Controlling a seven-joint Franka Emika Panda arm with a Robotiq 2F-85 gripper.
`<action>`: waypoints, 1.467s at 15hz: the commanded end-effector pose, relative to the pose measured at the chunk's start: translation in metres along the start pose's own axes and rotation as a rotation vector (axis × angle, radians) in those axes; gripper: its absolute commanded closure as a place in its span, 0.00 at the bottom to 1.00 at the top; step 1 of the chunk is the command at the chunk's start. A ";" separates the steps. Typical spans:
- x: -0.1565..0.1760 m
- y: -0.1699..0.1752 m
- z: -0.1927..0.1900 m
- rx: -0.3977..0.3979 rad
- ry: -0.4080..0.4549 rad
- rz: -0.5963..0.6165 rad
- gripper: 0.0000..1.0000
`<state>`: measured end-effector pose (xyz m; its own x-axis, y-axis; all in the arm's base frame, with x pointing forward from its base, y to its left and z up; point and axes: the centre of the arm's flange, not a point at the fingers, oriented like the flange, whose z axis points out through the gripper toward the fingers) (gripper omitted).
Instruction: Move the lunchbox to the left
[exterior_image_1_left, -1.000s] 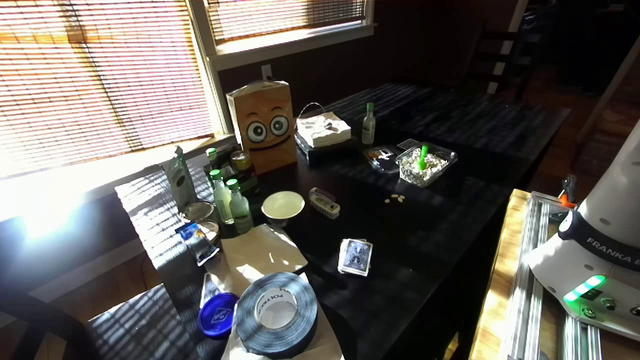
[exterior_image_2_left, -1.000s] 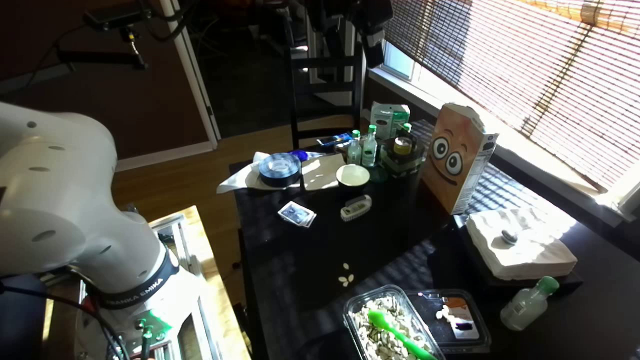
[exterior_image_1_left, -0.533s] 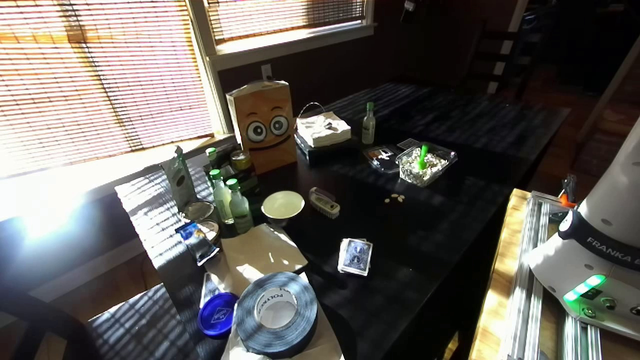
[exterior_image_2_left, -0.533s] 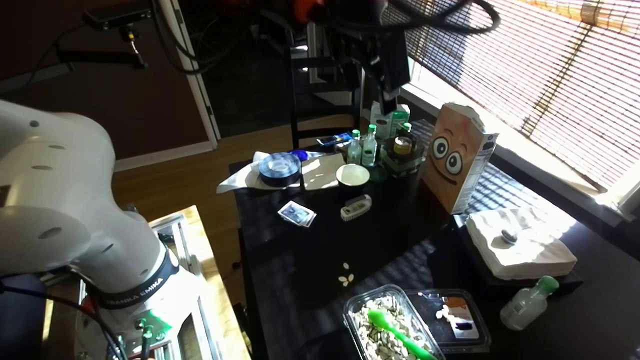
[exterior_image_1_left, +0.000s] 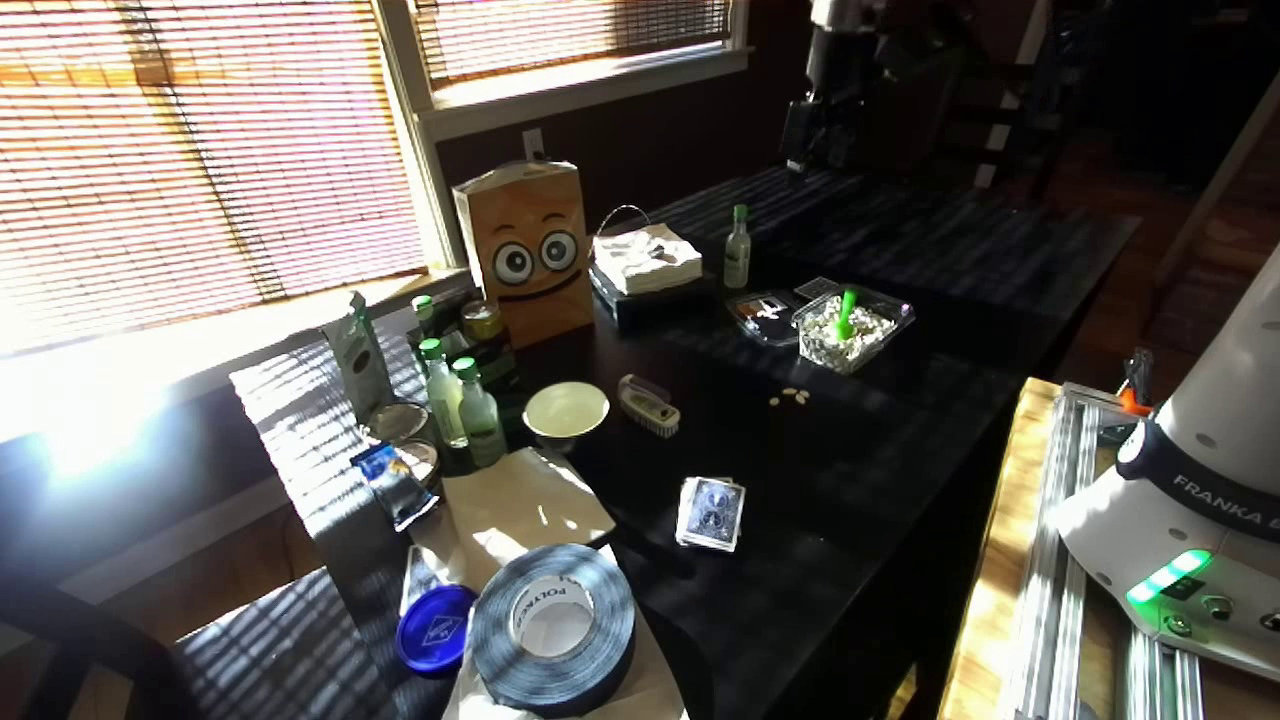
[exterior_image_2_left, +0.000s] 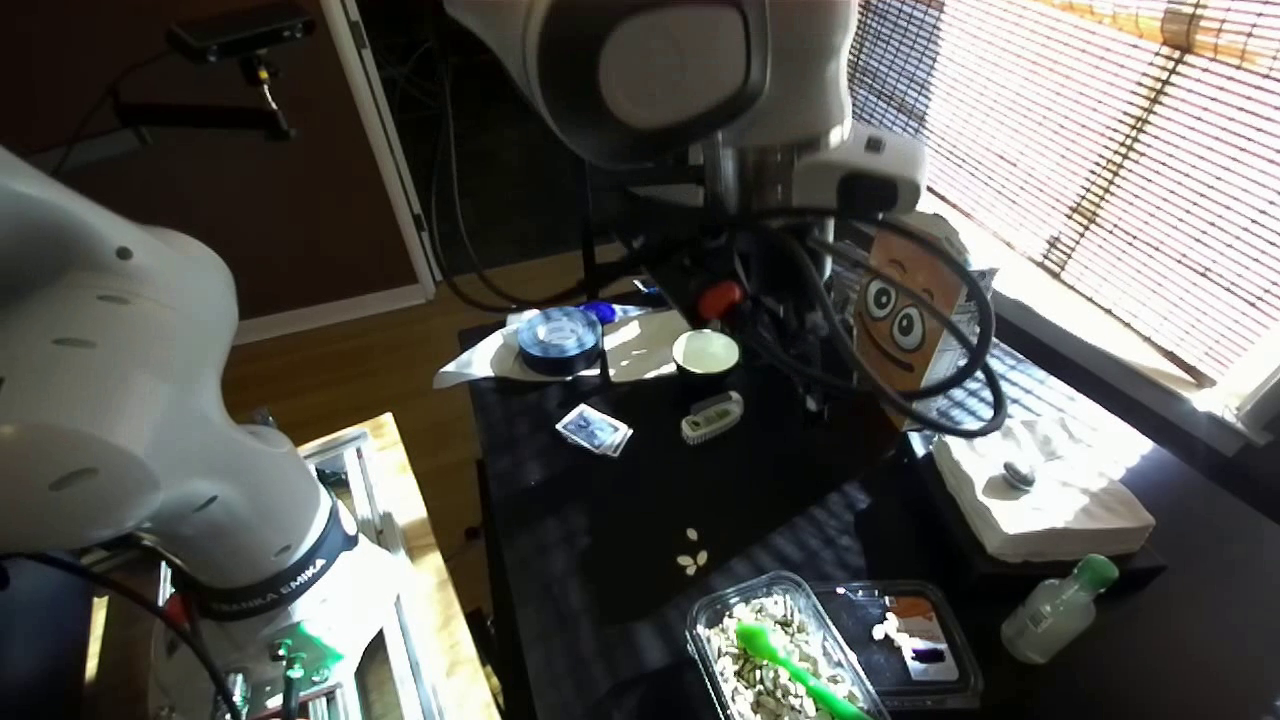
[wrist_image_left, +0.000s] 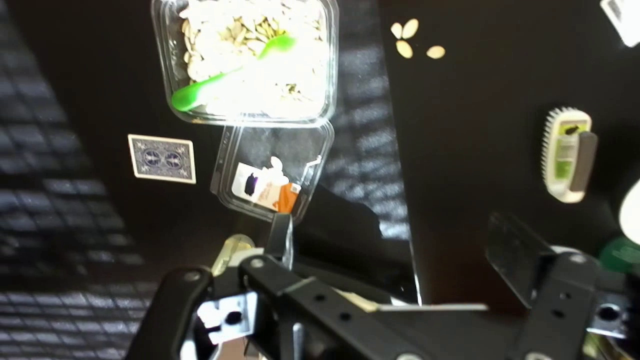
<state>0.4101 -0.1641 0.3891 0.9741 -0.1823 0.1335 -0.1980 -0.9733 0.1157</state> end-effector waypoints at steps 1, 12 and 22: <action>0.014 0.007 0.072 -0.080 -0.127 -0.003 0.00; -0.008 0.001 0.108 -0.017 -0.206 0.050 0.00; -0.030 -0.001 0.208 0.122 -0.261 0.099 0.00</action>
<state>0.4021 -0.1734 0.2060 0.9292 -0.3538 -0.1071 -0.3517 -0.9353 0.0382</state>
